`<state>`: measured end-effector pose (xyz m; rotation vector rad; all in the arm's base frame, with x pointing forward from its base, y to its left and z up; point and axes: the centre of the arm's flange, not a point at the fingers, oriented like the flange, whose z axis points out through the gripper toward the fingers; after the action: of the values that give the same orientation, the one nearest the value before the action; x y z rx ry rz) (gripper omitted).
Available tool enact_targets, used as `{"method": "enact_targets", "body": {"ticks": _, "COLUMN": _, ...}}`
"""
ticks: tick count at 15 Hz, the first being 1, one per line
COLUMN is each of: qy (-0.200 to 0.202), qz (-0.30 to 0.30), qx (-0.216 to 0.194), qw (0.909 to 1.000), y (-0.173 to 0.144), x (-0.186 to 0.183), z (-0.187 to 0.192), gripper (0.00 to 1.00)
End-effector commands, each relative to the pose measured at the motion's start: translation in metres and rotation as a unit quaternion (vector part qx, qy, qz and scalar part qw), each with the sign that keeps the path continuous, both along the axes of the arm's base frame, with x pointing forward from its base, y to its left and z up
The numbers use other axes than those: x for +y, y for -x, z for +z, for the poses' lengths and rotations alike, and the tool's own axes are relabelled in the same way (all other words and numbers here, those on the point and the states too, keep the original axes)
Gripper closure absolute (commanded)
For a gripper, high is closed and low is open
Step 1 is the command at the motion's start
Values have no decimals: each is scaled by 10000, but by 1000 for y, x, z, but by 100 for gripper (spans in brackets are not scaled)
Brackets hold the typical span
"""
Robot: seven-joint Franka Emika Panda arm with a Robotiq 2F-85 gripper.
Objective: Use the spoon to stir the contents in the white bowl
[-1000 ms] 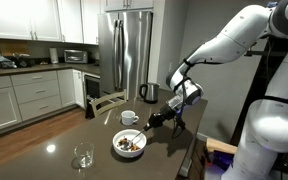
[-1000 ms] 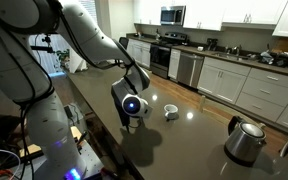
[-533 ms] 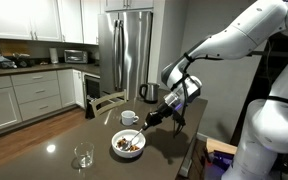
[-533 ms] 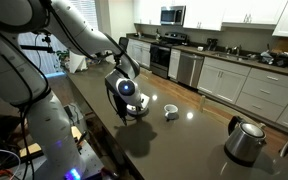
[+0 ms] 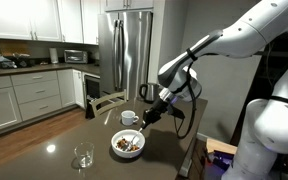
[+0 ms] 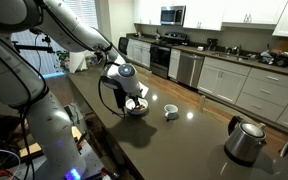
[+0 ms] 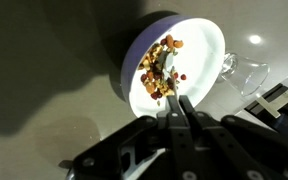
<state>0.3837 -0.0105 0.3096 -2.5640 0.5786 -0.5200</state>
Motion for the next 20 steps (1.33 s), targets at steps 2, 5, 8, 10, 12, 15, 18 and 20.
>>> {"method": "enact_targets", "body": {"ticks": 2, "qy": 243, "qz": -72, "qx": 382, "qw": 9989, "y": 15, "x": 5, "z": 37, "gripper": 95}}
{"method": "enact_targets", "body": {"ticks": 5, "qy": 432, "qz": -94, "qx": 537, "qw": 9976, "y": 15, "x": 9, "z": 49, "gripper": 95}}
{"method": "enact_targets", "body": {"ticks": 8, "qy": 598, "qz": -136, "qx": 770, "qw": 9951, "y": 16, "x": 13, "z": 62, "gripper": 95}}
{"method": "enact_targets", "body": {"ticks": 10, "qy": 666, "qz": -145, "qx": 869, "qw": 9939, "y": 21, "x": 16, "z": 75, "gripper": 95}}
{"method": "enact_targets", "body": {"ticks": 12, "qy": 725, "qz": -154, "qx": 946, "qw": 9928, "y": 27, "x": 21, "z": 88, "gripper": 95}}
{"method": "enact_targets", "body": {"ticks": 15, "qy": 816, "qz": -182, "qx": 996, "qw": 9915, "y": 32, "x": 31, "z": 103, "gripper": 95}}
{"method": "enact_targets", "body": {"ticks": 18, "qy": 746, "qz": -102, "qx": 904, "qw": 9931, "y": 20, "x": 32, "z": 97, "gripper": 95}}
{"method": "enact_targets", "body": {"ticks": 20, "qy": 765, "qz": -110, "qx": 890, "qw": 9930, "y": 22, "x": 32, "z": 98, "gripper": 95}}
